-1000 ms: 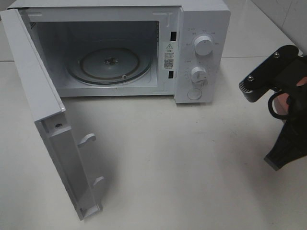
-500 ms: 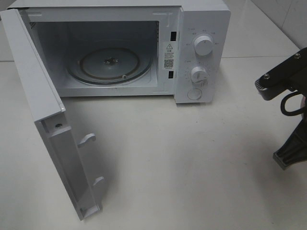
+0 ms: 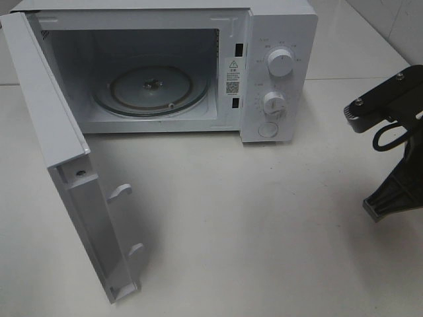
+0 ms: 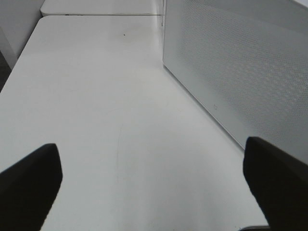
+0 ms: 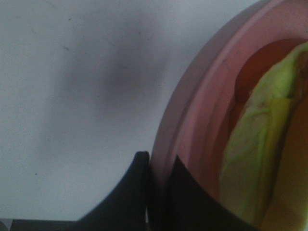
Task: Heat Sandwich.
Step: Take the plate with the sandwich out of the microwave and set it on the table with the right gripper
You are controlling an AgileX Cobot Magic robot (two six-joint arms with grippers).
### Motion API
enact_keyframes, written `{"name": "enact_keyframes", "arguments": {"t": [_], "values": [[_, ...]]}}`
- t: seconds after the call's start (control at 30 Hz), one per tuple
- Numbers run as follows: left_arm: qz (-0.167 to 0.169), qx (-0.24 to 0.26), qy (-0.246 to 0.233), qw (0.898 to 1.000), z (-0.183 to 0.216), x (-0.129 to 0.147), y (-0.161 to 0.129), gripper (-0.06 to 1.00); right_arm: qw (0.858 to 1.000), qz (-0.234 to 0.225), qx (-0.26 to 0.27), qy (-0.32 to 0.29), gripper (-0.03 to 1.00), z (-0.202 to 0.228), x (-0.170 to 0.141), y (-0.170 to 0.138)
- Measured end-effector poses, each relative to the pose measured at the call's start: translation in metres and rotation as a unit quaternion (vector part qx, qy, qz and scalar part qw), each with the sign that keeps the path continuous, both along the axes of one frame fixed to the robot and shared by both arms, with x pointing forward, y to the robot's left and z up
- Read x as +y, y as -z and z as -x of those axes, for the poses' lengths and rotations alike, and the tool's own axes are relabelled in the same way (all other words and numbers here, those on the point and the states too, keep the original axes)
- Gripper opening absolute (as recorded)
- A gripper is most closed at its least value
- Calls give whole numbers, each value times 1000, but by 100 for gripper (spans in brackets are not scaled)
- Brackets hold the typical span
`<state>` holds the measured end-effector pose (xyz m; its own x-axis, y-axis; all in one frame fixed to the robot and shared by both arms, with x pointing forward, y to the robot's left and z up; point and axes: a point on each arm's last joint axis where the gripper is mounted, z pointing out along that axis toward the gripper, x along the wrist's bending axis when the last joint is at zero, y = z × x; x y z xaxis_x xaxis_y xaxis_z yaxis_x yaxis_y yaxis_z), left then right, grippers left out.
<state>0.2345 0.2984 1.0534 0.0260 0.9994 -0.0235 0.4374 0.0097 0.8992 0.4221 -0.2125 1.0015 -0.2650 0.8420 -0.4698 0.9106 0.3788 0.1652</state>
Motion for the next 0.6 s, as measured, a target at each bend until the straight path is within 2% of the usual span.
{"name": "enact_keyframes", "arguments": {"t": [0.6], "values": [[0, 0, 0, 1000, 0, 0, 0, 96, 1000, 9, 2, 16, 6, -38, -7, 38]]}}
